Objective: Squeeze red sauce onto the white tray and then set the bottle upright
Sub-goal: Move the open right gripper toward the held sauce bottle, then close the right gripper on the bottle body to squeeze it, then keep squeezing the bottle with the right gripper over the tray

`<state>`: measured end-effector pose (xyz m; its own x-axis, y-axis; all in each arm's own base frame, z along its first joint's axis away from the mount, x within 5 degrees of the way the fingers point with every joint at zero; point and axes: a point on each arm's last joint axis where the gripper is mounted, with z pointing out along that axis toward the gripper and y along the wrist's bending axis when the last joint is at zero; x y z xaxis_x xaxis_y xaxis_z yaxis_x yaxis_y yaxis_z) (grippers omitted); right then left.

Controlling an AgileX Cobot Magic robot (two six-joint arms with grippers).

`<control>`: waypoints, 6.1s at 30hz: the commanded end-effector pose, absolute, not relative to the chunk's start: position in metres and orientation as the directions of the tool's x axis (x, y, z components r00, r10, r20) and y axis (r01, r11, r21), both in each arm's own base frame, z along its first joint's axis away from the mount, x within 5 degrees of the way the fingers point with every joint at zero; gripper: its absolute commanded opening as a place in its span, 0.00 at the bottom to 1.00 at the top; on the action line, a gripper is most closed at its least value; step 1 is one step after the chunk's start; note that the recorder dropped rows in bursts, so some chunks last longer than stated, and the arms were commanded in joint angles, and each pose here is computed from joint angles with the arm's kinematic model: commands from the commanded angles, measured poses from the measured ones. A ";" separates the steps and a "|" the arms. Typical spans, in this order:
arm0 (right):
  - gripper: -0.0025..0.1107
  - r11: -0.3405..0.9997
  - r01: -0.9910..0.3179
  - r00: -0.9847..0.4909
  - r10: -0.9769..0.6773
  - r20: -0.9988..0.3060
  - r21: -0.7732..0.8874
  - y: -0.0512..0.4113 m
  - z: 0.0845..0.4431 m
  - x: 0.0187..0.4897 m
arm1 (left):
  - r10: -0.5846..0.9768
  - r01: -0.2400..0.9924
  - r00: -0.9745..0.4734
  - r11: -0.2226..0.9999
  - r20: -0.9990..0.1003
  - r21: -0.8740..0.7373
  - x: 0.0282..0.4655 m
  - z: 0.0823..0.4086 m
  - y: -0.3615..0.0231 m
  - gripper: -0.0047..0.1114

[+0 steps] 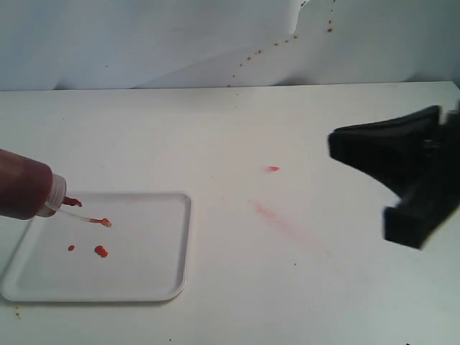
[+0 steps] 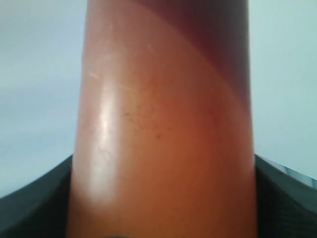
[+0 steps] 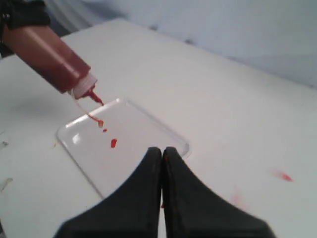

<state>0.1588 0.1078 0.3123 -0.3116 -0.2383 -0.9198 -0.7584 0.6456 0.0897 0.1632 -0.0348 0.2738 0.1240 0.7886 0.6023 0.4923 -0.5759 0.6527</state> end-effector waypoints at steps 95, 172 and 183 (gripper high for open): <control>0.95 0.041 -0.989 -0.145 -0.244 -0.959 0.139 0.342 0.199 0.315 | 0.766 0.454 0.135 -0.611 0.628 0.648 0.163 0.278 -0.035 0.04; 0.02 -0.037 -0.995 0.095 -0.265 -0.960 -0.088 0.412 0.184 0.297 | 0.774 0.442 0.151 -0.610 0.615 0.658 0.163 0.278 -0.038 0.04; 0.02 -0.036 -0.995 0.095 -0.266 -0.959 -0.088 0.412 0.184 0.297 | 0.774 0.442 0.151 -0.610 0.615 0.658 0.163 0.278 -0.038 0.04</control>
